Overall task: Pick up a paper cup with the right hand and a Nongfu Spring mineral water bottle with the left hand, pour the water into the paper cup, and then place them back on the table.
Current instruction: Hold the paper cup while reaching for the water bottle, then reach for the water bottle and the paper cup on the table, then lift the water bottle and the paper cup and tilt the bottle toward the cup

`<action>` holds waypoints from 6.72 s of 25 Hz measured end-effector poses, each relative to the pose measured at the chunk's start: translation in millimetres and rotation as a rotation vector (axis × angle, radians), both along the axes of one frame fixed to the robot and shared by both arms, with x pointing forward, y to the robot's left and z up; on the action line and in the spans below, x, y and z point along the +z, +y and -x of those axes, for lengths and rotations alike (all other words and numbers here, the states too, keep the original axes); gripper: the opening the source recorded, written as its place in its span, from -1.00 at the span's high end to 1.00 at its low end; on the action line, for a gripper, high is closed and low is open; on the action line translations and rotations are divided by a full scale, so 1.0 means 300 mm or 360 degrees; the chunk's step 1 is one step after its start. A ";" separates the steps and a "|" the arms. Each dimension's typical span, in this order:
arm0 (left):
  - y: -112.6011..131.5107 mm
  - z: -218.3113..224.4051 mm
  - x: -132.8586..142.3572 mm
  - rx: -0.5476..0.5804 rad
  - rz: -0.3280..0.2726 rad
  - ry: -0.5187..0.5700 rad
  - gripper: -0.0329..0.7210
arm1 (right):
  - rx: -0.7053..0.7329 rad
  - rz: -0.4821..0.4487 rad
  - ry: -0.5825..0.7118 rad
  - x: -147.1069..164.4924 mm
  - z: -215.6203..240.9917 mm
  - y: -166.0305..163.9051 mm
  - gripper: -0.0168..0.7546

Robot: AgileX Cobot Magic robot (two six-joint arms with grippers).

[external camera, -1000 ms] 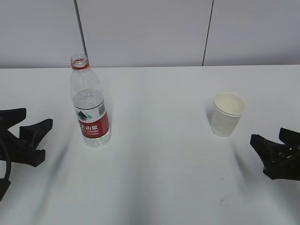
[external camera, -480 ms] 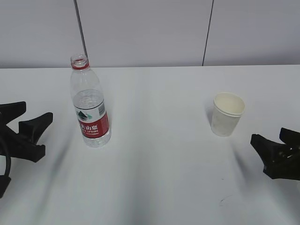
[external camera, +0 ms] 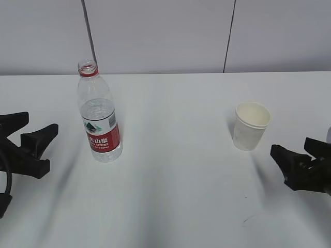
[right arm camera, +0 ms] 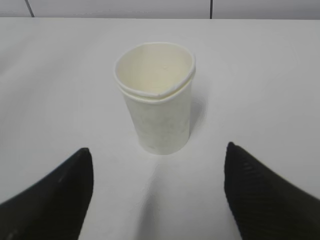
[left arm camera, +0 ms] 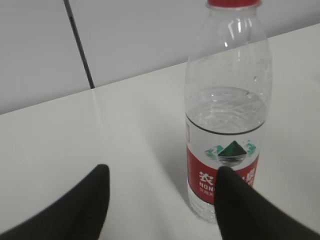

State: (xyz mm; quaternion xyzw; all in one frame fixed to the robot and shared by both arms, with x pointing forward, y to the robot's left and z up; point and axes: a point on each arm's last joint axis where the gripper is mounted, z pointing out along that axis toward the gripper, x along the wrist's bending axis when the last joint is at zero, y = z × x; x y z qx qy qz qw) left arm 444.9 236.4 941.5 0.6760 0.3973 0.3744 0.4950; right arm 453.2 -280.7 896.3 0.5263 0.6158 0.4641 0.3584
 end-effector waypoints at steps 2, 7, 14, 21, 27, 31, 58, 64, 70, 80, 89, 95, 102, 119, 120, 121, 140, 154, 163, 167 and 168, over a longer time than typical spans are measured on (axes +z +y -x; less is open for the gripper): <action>0.000 0.000 0.000 0.0000 0.0000 0.0000 -0.20 | 0.0000 0.0000 0.0020 -0.016 -0.019 0.000 -0.63; 0.000 0.000 0.000 0.0006 0.0024 0.0010 -0.20 | 0.0000 0.0000 0.0026 -0.045 -0.089 0.000 -0.63; 0.000 0.000 0.000 0.0008 0.0033 0.0014 -0.20 | 0.0022 -0.0013 0.0030 -0.100 -0.196 0.005 -0.63; 0.000 0.000 0.000 0.0012 0.0048 0.0020 -0.20 | 0.0064 -0.0032 0.0032 -0.168 -0.297 0.014 -0.63; 0.000 0.000 0.000 0.0018 0.0069 0.0029 -0.20 | 0.0129 -0.0044 0.0007 -0.204 -0.365 0.026 -0.61; 0.000 0.000 0.000 0.0018 0.0070 0.0029 -0.20 | 0.0142 -0.0048 -0.0022 -0.204 -0.391 0.028 -0.60; -0.007 0.003 0.000 -0.0019 0.0087 0.0041 -0.20 | 0.0211 -0.0036 -0.0117 -0.192 -0.458 0.040 -0.25; -0.021 0.002 -0.016 -0.0094 0.0066 0.0044 -0.48 | 0.0211 -0.0036 -0.0117 -0.192 -0.458 0.040 -0.17; -0.035 -0.019 -0.065 -0.0130 0.0130 0.0022 -0.61 | 0.0199 -0.0038 -0.0117 -0.192 -0.459 0.038 -0.17; -0.071 -0.089 -0.193 -0.0210 0.0085 0.0212 -0.65 | 0.0194 -0.0039 -0.0117 -0.192 -0.460 0.037 -0.17; -0.145 -0.207 -0.215 -0.0315 0.0099 0.0136 -0.65 | 0.0192 -0.0040 -0.0120 -0.191 -0.460 0.037 -0.17; -0.183 -0.292 -0.239 -0.0292 0.0135 0.0097 -0.65 | 0.0192 -0.0040 -0.0120 -0.191 -0.460 0.037 -0.17; -0.197 -0.341 -0.270 -0.0278 0.0166 0.0106 -0.63 | 0.0192 -0.0040 -0.0120 -0.191 -0.460 0.037 -0.16; -0.200 -0.340 -0.269 -0.0282 0.0172 0.0101 -0.08 | 0.0540 -0.0036 -0.0098 -0.195 -0.432 0.093 -0.16; -0.200 -0.340 -0.269 -0.0282 0.0172 0.0101 -0.08 | 0.0574 -0.0054 -0.0090 -0.195 -0.428 0.100 -0.16; -0.200 -0.340 -0.269 -0.0282 0.0172 0.0101 -0.08 | 0.0600 -0.0068 -0.0083 -0.196 -0.424 0.104 -0.16; -0.191 -0.340 -0.120 -0.0351 -0.0245 -0.0099 -0.07 | 0.1179 -0.0080 -0.0121 -0.083 -0.366 0.308 -0.15; -0.175 -0.323 -0.044 -0.0423 -0.0672 -0.0204 -0.06 | 0.1385 -0.0158 -0.0058 -0.016 -0.408 0.405 -0.15; -0.162 -0.320 -0.048 -0.0427 -0.0879 -0.0243 -0.06 | 0.1508 -0.0182 0.0038 0.018 -0.446 0.427 -0.15; -0.160 -0.321 -0.048 -0.0429 -0.0914 -0.0257 -0.06 | 0.1564 -0.0180 0.0072 0.029 -0.454 0.434 -0.15; -0.159 -0.322 -0.048 -0.0431 -0.0940 -0.0268 -0.06 | 0.1577 -0.0174 0.0076 0.029 -0.453 0.434 -0.15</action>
